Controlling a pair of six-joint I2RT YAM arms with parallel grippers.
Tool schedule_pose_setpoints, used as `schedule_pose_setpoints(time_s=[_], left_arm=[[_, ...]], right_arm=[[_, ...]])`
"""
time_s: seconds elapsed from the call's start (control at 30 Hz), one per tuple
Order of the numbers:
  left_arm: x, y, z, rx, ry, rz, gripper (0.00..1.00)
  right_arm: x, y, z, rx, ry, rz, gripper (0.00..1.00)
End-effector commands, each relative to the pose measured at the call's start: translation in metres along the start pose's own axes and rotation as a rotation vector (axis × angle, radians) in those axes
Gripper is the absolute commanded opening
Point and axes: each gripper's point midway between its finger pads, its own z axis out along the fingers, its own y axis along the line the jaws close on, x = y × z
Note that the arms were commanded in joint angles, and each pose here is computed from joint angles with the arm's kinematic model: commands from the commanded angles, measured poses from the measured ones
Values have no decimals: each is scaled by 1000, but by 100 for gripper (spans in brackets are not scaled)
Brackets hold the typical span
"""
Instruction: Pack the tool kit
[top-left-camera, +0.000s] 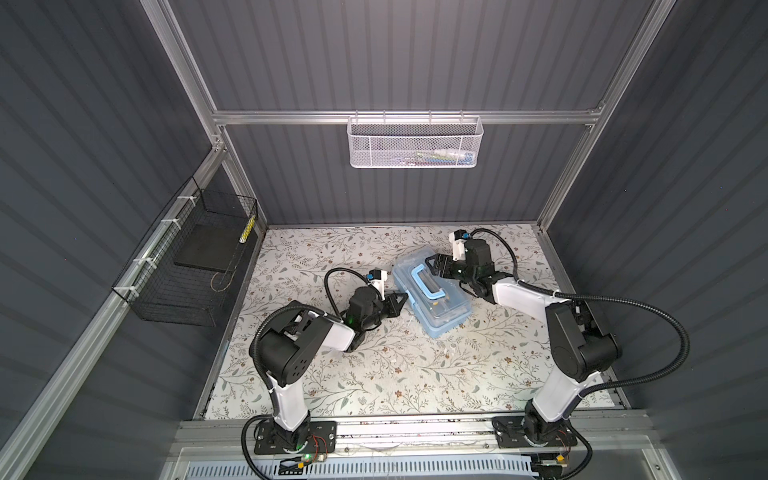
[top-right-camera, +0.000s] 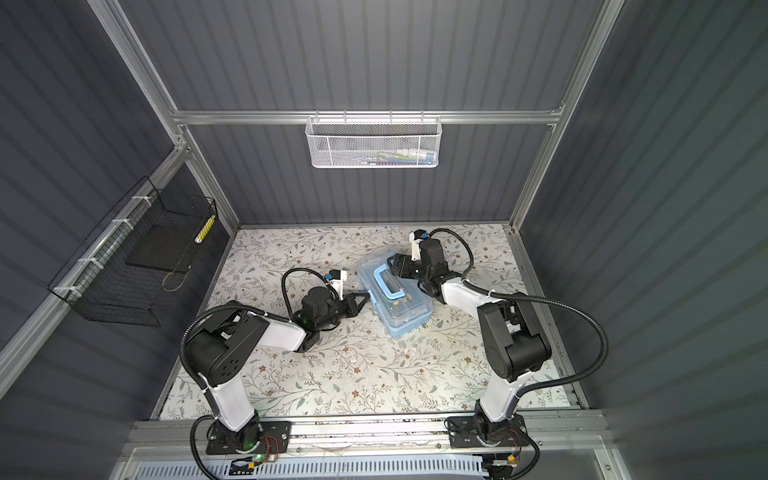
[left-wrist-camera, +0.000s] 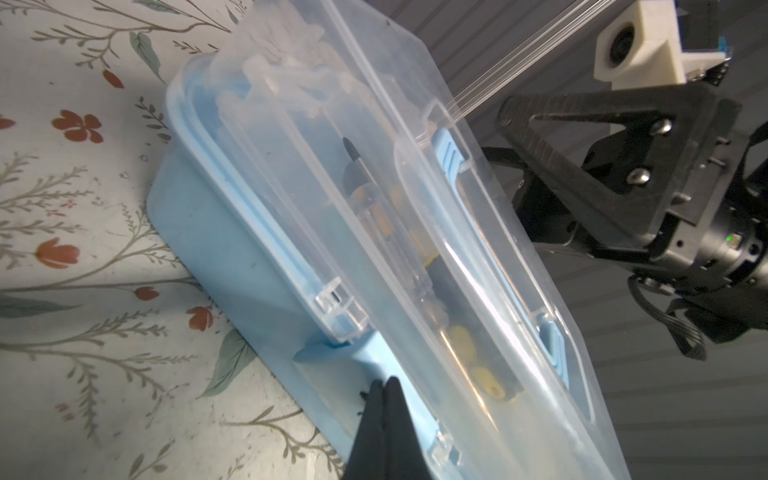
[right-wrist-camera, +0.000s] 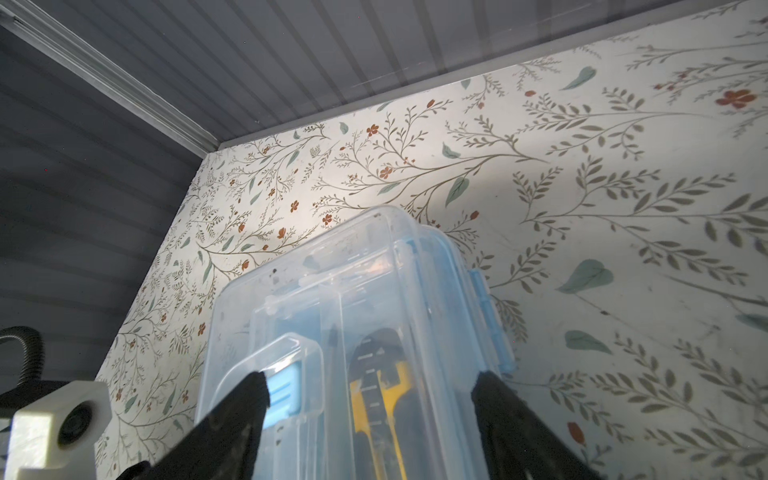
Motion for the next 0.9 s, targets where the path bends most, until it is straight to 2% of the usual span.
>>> schedule_pose_setpoints(time_s=[0.0,0.3,0.63,0.77,0.87], left_arm=[[55,-24,21,11,202,52,0],[41,2,-11,-167,189,95,0],[26,6,-40,-197,143,74,0],[25,16,-53,-253,141,74,0],[23,26,-64,-297,140,73,18]], right_arm=[[164,94,-7,-291,542,122,79],[151,59,-10,-191,496,168,80],[140,36,-15,-156,466,175,80],[140,34,-13,-153,465,176,80],[141,33,-12,-152,468,177,80]])
